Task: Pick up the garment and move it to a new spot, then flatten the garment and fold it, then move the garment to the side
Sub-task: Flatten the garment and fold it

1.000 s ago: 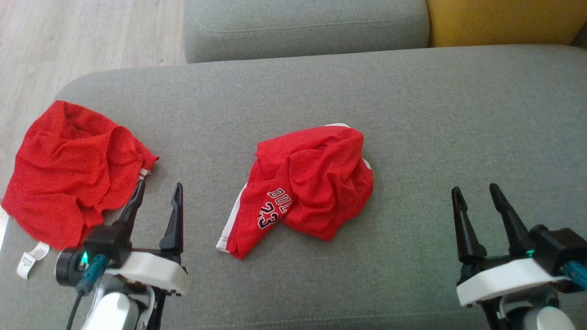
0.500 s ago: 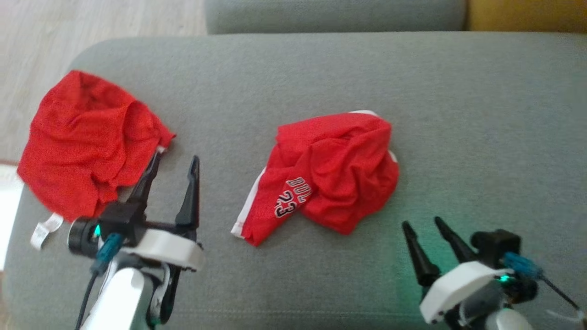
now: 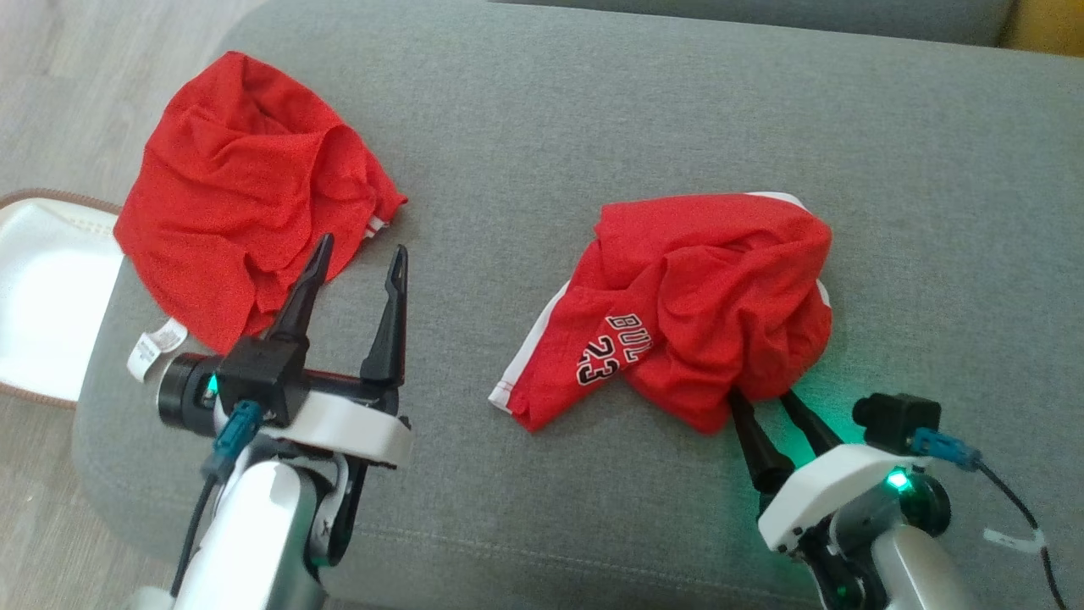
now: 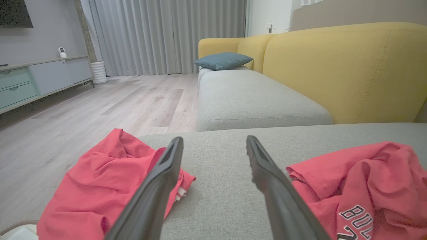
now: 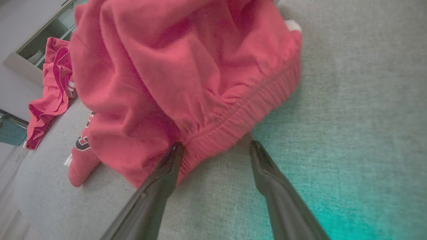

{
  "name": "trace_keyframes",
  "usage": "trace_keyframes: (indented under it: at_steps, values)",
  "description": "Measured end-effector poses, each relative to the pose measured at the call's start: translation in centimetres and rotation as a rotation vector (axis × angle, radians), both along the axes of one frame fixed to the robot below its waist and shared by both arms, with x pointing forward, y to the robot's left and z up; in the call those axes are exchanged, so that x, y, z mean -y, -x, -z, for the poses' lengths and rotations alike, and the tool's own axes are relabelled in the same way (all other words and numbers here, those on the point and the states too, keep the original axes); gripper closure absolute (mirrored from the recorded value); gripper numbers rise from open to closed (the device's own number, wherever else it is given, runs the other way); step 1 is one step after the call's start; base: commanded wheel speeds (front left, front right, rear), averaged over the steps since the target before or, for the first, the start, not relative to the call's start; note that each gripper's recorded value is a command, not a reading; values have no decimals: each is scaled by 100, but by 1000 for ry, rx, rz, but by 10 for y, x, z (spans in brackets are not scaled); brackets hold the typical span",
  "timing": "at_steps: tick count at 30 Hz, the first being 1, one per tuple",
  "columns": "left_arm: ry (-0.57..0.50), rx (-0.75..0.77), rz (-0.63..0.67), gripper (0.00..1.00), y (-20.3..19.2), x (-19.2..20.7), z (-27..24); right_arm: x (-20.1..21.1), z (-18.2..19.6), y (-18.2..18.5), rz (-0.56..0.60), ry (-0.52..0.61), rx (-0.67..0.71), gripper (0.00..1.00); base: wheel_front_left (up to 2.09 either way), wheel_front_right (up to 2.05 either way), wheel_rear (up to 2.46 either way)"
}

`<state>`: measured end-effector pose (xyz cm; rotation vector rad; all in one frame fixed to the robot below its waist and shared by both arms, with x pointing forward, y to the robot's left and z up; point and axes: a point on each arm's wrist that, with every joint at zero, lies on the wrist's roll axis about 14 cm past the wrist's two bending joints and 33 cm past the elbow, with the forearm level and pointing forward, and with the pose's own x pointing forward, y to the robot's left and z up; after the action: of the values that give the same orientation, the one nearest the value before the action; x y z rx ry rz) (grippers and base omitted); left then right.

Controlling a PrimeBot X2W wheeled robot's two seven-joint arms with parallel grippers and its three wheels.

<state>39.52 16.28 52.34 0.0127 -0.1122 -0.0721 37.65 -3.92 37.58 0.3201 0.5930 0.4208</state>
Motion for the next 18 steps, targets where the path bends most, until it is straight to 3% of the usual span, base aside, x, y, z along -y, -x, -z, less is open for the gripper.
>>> trace_keyframes:
  at_steps: [1, 2, 4, 5, 10, 18]
  values:
    - [-4, 1, -4, 0, 1, -1, 0, -2, 1, 0, 4, -15, -9, 0, 0, 0, 0]
    - [-6, 0, -6, 0, 1, -2, 0, -4, 0, 0, 11, -38, -13, 22, 0, 0, 0]
    - [-1, 0, -7, 0, 0, -1, 0, -8, -2, -1, 7, -53, -2, 95, 0, 0, 0]
    - [2, 1, -1, 0, 0, 0, 0, -9, -5, -2, 8, -64, 5, 100, 0, 0, 0]
    - [2, 9, 6, 0, -3, 2, -2, -6, -26, -14, 13, -80, 96, 100, 0, 0, 0]
    - [3, 23, 27, 0, -9, 10, -5, 47, -50, -29, 86, 9, 193, 100, 0, 0, 0]
